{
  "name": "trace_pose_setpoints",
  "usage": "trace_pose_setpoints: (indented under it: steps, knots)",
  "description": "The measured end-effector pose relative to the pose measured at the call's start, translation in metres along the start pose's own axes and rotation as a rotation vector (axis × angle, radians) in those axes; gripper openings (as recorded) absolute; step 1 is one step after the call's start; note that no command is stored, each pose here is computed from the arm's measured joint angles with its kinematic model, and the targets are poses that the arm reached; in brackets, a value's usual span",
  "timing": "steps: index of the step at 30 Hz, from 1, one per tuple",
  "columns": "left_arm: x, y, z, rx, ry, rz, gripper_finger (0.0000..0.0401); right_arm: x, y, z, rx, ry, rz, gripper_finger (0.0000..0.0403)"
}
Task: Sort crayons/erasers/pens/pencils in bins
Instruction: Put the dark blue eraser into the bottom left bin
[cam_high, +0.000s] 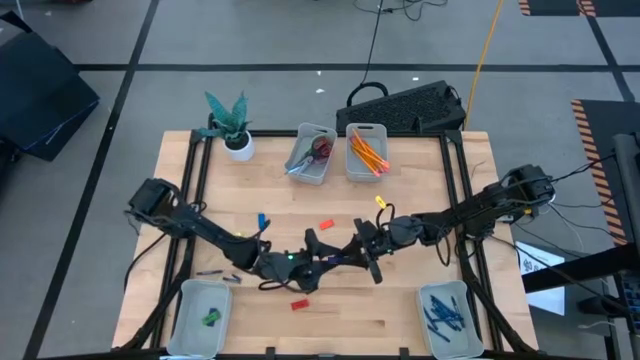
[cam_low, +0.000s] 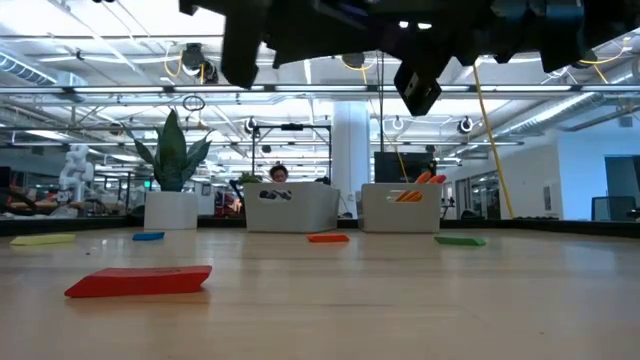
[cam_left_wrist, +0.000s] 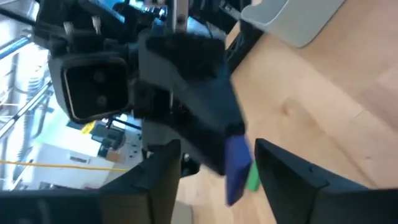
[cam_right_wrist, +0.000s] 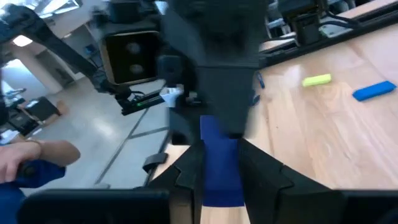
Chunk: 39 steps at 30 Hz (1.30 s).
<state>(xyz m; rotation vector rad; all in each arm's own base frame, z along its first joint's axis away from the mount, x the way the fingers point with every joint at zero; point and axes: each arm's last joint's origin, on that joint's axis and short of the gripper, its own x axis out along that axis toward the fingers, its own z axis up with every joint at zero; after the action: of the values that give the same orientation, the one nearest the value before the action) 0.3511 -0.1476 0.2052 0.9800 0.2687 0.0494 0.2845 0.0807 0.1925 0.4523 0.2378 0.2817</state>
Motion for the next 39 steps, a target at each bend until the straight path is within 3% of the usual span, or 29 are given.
trace_pose_setpoints:
  steps: [4, 12, 17, 22, 25, 31, 36, 39]
  knots:
    - [0.001, 0.002, 0.000, 0.017, 0.004, 0.006, 0.0165, 0.000, 0.001, 0.001, 0.008, -0.004, 0.003, 0.0075]
    - [-0.002, -0.002, 0.004, 0.022, 0.013, 0.014, 0.0024, 0.000, 0.000, 0.001, 0.018, -0.013, 0.003, 0.0076]
    - [-0.005, -0.005, 0.008, -0.004, 0.008, 0.014, 0.0027, 0.000, 0.000, 0.002, 0.009, -0.019, -0.007, 0.0097]
    - [-0.018, -0.010, 0.016, 0.038, 0.045, 0.025, 0.0029, 0.000, 0.000, 0.004, -0.029, -0.044, -0.015, 0.0156]
    - [-0.035, -0.005, 0.023, -0.004, 0.070, -0.002, 0.0019, 0.000, 0.002, 0.008, -0.063, -0.085, 0.000, 0.0193]
    - [-0.087, 0.014, 0.027, -0.362, 0.167, -0.145, 0.0022, -0.001, 0.002, 0.010, -0.128, -0.115, -0.013, 0.0233]
    - [-0.133, 0.047, 0.034, -0.877, 0.317, -0.346, 0.0019, -0.001, -0.002, 0.009, -0.147, -0.094, -0.039, 0.0232]
    - [-0.154, 0.059, 0.038, -1.153, 0.493, -0.491, 0.0019, -0.001, -0.004, 0.010, -0.146, -0.096, -0.048, 0.0229]
